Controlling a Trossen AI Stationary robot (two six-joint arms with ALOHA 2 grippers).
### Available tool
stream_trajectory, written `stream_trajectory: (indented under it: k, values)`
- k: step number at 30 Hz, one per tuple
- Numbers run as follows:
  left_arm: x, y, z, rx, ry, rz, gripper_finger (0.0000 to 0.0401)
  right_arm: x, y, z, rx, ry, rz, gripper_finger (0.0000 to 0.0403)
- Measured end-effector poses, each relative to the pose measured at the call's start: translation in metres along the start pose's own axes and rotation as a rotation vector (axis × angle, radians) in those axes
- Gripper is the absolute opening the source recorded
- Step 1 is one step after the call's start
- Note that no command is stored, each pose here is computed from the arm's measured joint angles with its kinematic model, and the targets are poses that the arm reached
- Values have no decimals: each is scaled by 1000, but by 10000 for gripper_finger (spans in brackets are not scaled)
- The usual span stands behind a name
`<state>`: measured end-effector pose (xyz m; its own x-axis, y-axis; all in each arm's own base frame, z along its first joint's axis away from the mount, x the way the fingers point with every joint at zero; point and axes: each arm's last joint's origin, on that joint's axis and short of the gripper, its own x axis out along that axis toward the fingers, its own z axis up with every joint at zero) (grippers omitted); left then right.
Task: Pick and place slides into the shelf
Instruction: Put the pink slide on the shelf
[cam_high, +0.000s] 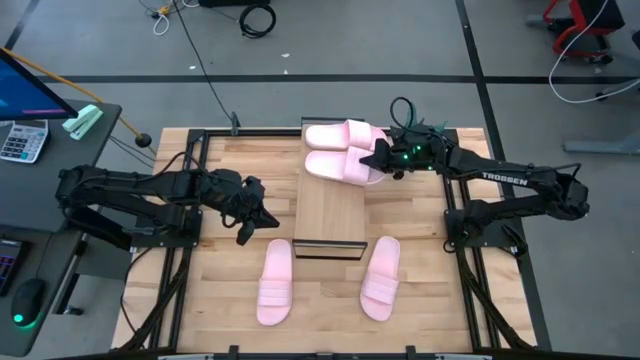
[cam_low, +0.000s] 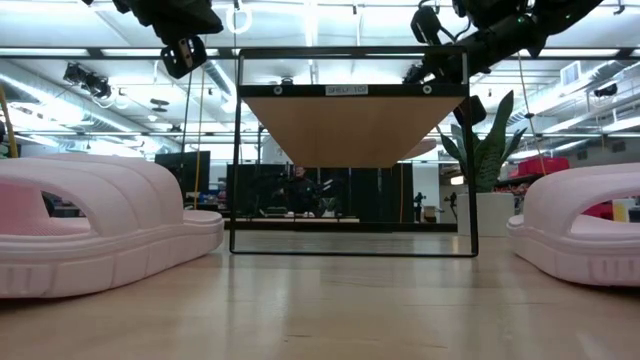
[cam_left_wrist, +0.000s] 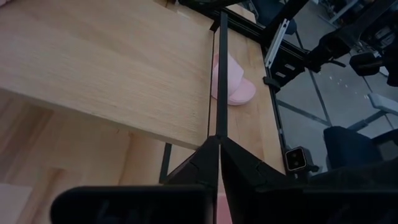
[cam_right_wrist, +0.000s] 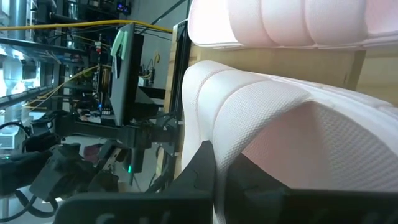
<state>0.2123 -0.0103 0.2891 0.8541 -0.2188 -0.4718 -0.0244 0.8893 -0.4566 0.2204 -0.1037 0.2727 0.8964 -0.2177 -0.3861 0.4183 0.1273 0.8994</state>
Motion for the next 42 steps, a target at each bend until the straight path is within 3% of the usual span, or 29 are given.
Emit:
stream_trajectory:
  k: [27, 42]
  values:
    - [0, 0, 0, 4, 0, 0, 13, 0, -2, 0, -1, -24, -26, 7]
    - [0, 0, 0, 3, 0, 0, 18, 0, -3, 0, -61, -35, -34, 24]
